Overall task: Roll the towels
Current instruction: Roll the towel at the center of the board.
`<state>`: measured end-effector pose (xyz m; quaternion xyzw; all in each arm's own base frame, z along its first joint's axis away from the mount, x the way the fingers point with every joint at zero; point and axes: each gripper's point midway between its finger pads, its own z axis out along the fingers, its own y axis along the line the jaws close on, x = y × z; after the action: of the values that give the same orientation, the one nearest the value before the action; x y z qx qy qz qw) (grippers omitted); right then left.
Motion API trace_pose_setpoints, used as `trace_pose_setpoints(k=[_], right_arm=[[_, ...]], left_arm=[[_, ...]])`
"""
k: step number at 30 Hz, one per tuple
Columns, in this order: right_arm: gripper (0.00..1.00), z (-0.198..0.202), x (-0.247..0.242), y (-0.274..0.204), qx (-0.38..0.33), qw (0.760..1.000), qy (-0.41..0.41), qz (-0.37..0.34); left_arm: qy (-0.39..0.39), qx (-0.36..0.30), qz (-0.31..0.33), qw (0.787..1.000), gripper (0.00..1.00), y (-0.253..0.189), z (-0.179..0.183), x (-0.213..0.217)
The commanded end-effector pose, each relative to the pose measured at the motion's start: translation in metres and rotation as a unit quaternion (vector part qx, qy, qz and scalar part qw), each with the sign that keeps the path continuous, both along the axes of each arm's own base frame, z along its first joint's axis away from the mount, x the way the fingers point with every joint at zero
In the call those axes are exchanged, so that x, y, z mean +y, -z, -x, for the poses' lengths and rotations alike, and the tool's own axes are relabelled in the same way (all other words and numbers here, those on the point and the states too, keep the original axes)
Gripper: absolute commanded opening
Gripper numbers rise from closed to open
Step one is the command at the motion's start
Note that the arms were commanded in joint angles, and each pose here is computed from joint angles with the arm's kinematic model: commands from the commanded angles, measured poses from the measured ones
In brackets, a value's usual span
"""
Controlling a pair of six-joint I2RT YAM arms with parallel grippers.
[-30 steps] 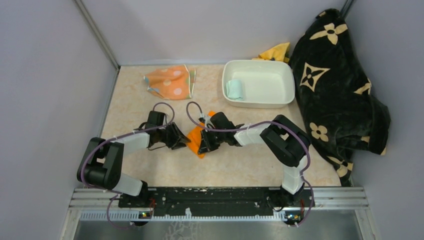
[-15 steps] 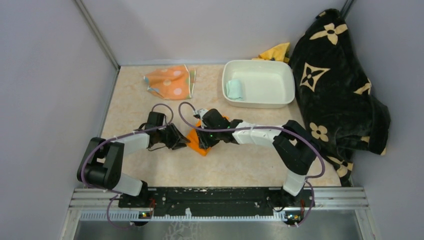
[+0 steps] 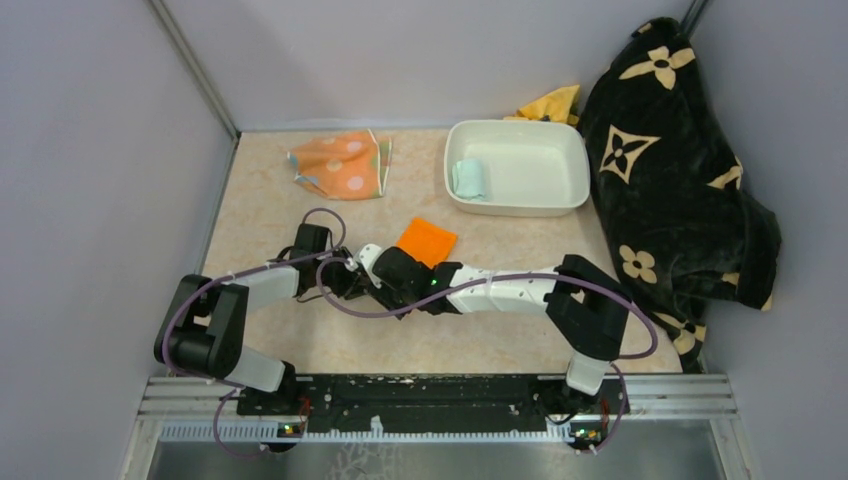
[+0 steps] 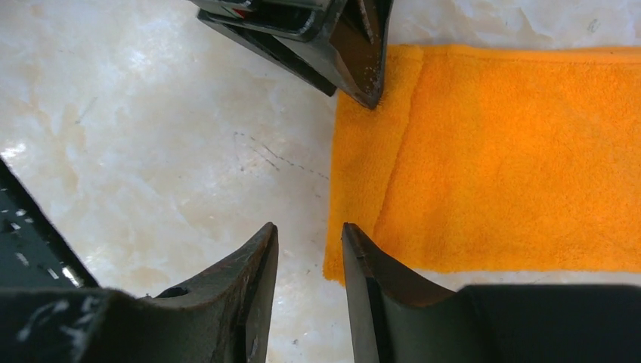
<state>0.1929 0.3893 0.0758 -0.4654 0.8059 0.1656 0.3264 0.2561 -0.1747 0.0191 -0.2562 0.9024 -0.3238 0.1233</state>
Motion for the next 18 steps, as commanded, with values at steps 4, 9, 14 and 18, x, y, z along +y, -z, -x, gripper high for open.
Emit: trace_pose_setpoints(k=[4,9,14,18], right_arm=[[0.37,-0.021,0.004,0.006,-0.045,0.999,0.009,0.029],[0.38,-0.022,-0.003,0.025,-0.043,0.997,0.005,0.063],[0.39,-0.021,-0.014,0.053,-0.035,0.994,-0.001,0.107],[0.41,-0.019,-0.025,0.073,-0.033,0.989,-0.010,0.140]], left_arm=[[-0.017,0.057,-0.074,0.995,0.39,0.039,0.026,0.026],[-0.015,0.057,-0.076,0.995,0.39,0.039,0.025,0.026],[-0.015,0.057,-0.077,0.995,0.40,0.040,0.024,0.027],[-0.012,0.057,-0.080,0.995,0.43,0.040,0.022,0.027]])
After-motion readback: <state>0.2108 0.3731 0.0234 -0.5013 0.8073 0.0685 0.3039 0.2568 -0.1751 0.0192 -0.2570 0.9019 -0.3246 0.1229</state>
